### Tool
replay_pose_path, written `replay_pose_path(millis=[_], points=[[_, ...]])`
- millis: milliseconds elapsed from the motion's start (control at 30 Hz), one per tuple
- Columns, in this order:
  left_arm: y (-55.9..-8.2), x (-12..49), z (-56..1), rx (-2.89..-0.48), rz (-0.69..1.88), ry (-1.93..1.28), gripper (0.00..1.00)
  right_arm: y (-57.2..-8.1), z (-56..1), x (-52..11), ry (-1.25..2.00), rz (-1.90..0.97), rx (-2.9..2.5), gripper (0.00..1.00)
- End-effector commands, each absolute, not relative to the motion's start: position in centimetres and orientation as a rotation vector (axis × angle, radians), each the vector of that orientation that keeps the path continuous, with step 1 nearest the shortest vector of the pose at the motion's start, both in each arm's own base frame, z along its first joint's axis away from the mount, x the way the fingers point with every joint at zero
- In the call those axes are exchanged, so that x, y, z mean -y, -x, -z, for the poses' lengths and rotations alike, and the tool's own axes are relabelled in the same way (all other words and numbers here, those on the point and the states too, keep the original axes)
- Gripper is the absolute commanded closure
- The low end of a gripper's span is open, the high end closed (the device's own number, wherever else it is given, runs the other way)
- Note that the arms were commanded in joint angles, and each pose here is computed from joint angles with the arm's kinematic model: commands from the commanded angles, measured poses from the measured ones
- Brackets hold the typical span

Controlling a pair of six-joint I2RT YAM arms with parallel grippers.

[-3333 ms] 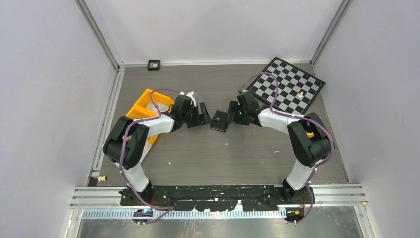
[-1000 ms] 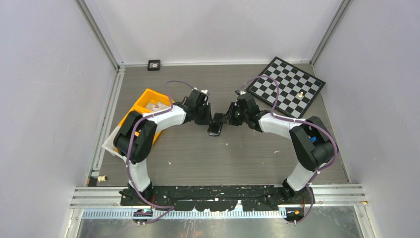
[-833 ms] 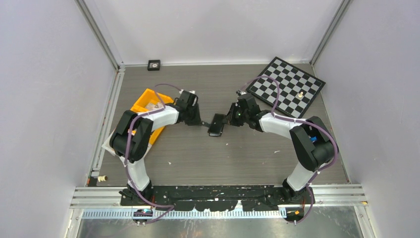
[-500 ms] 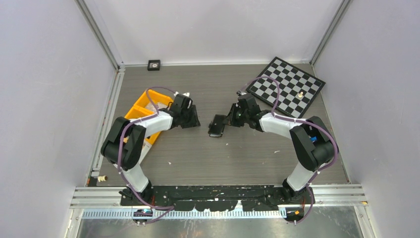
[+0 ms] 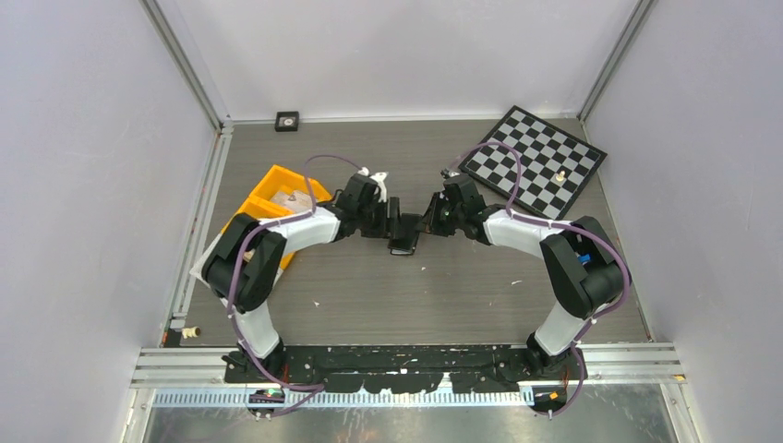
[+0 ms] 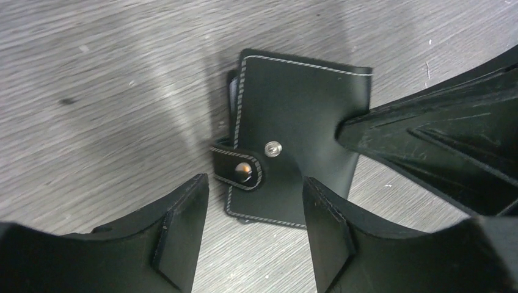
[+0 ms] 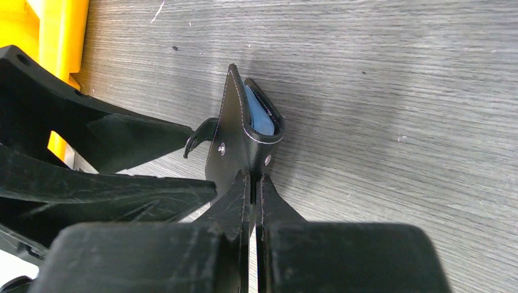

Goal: Take the credit cards out of the card holder
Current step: Open the card holder at the center of the board.

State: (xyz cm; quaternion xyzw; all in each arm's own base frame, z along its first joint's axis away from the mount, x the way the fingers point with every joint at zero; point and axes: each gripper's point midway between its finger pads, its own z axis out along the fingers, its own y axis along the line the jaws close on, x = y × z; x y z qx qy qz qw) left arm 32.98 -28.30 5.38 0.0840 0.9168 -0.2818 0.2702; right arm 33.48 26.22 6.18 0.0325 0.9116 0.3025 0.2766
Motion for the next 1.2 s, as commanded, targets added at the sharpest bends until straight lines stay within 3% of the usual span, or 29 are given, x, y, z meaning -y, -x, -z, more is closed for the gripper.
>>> replay_pose_path(millis=[0, 133, 267, 333, 633, 767, 933, 1033, 1167], points=[[-34.1, 29.3, -5.5, -2.473, 0.717, -0.299, 0.41, -34.6, -7.6, -27.1, -0.066, -0.850, -2.404, 1.00], [-34.7, 29.3, -3.9, -2.522, 0.687, -0.275, 0.60, -34.6, -7.5, -27.1, -0.066, -0.848, -2.408, 0.99], [-35.4, 28.2, -4.1, -2.524, 0.681, -0.202, 0.91, -34.8, -7.3, -26.8, -0.078, -0.825, -2.408, 0.96], [-35.4, 27.5, -4.4, -2.507, 0.674, -0.176, 1.00, -34.9, -7.2, -26.4, -0.093, -0.795, -2.412, 0.92], [-35.6, 25.7, -6.3, -2.432, 0.594, -0.138, 1.00, -35.1, -6.8, -25.2, -0.128, -0.703, -2.426, 0.85], [-35.2, 27.1, -6.9, -2.408, 0.683, -0.196, 0.66, -34.9, -6.8, -25.7, -0.112, -0.740, -2.427, 0.85], [-34.0, 29.5, -7.6, -2.357, 0.692, -0.358, 0.36, -34.5, -7.0, -26.2, -0.094, -0.782, -2.432, 0.86], [-33.7, 30.2, -7.5, -2.359, 0.641, -0.399, 0.27, -34.6, -7.7, -26.9, -0.072, -0.822, -2.396, 0.88], [-34.4, 29.9, -6.9, -2.396, 0.581, -0.367, 0.23, -34.3, -8.3, -27.7, -0.027, -0.847, -2.380, 0.89]])
